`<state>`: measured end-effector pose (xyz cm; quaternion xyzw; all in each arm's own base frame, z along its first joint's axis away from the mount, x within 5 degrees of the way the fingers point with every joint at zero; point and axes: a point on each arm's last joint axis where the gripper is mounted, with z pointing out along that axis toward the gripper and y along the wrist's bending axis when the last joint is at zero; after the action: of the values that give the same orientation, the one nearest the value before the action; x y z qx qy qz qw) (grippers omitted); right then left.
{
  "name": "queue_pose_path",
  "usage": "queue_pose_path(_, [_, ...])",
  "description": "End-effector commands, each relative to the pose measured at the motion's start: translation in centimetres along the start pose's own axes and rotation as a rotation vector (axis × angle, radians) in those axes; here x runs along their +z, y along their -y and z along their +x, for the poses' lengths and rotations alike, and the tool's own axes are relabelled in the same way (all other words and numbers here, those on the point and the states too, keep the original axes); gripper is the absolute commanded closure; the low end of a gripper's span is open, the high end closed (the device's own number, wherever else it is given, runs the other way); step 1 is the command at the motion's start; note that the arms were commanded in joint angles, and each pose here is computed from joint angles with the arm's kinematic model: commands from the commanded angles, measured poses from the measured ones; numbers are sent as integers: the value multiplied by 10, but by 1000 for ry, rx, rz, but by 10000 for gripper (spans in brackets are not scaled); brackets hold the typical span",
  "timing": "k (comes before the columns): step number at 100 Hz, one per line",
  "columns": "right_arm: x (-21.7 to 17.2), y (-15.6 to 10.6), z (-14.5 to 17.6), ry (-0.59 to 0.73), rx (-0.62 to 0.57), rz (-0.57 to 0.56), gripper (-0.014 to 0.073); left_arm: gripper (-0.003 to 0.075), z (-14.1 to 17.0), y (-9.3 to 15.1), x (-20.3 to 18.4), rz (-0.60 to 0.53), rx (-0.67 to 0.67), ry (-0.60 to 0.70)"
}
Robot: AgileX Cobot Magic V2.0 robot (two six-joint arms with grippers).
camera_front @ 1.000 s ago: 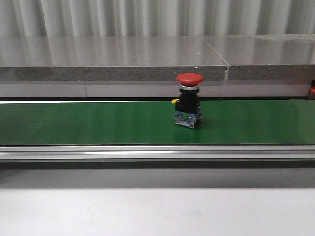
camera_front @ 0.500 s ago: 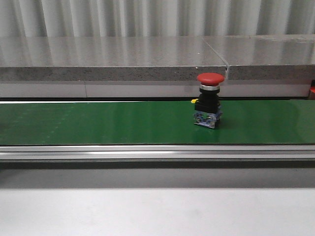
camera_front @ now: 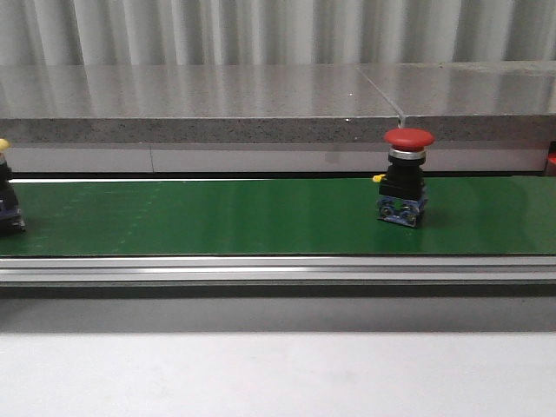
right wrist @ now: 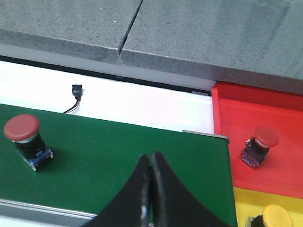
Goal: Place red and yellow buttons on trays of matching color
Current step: 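Grasp the red button at the belt's end with the right gripper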
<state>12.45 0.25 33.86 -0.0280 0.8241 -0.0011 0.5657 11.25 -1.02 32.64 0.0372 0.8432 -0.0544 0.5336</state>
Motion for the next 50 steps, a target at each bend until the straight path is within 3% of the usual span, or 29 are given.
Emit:
queue_pose_path(1, [-5,1,-15,110,-6,9,663,566,-3,2,-10,0,-13,109])
queue_pose_path(14, [-5,1,-15,110,-6,9,663,740,8,4,-14,7,-22,121])
queue_pose_path(50, [-5,1,-17,133,-6,11,663,740,16,4,-13,15,-23,89])
